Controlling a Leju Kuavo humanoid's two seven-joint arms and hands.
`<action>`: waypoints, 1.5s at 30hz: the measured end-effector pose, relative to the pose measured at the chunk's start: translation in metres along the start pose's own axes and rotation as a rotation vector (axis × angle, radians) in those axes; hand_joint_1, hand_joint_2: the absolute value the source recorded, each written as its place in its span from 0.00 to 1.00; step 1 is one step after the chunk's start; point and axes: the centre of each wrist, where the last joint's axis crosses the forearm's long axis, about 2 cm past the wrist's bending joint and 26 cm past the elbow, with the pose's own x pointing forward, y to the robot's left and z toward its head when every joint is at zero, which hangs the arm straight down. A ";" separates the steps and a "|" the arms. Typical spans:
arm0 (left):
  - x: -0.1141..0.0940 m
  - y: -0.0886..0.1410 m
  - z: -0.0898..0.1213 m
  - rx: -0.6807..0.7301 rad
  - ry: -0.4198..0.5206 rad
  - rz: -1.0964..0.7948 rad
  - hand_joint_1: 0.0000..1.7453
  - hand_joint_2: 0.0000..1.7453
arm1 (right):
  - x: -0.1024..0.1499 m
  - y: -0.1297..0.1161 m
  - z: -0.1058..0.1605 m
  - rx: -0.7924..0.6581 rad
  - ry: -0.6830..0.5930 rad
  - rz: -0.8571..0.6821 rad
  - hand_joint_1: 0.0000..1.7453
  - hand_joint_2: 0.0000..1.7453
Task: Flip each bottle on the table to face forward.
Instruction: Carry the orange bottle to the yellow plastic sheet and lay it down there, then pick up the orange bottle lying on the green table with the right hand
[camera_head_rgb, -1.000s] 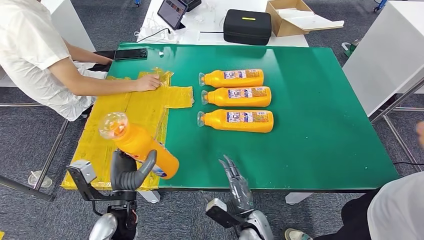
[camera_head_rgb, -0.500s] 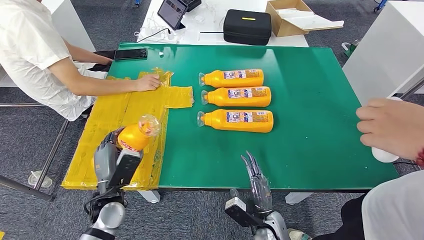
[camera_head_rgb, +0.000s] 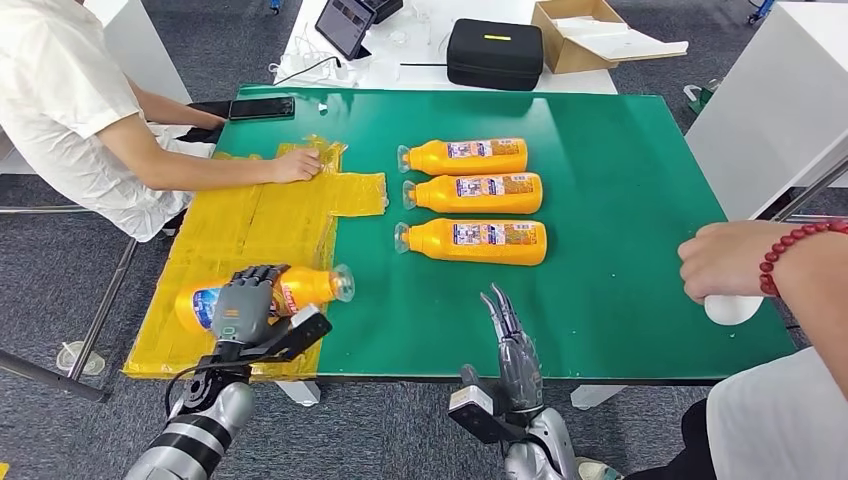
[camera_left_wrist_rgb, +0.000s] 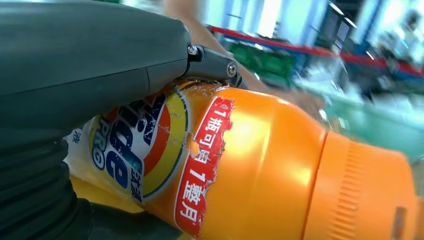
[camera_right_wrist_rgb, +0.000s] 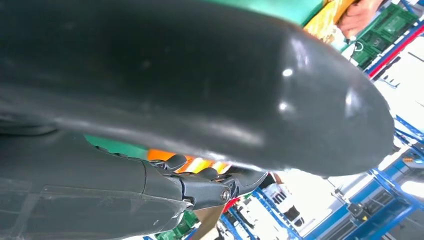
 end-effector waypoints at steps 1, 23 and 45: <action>-0.004 0.000 -0.001 -0.055 -0.007 -0.014 0.89 1.00 | 0.001 0.000 -0.001 -0.006 -0.001 -0.002 0.00 0.00; -0.052 0.026 -0.010 -0.410 0.023 0.109 0.00 1.00 | 0.011 0.017 -0.005 0.030 -0.030 -0.066 0.00 0.00; -0.022 0.012 -0.009 -0.202 -0.054 0.034 0.00 1.00 | 0.011 0.022 0.002 0.061 -0.024 -0.069 0.00 1.00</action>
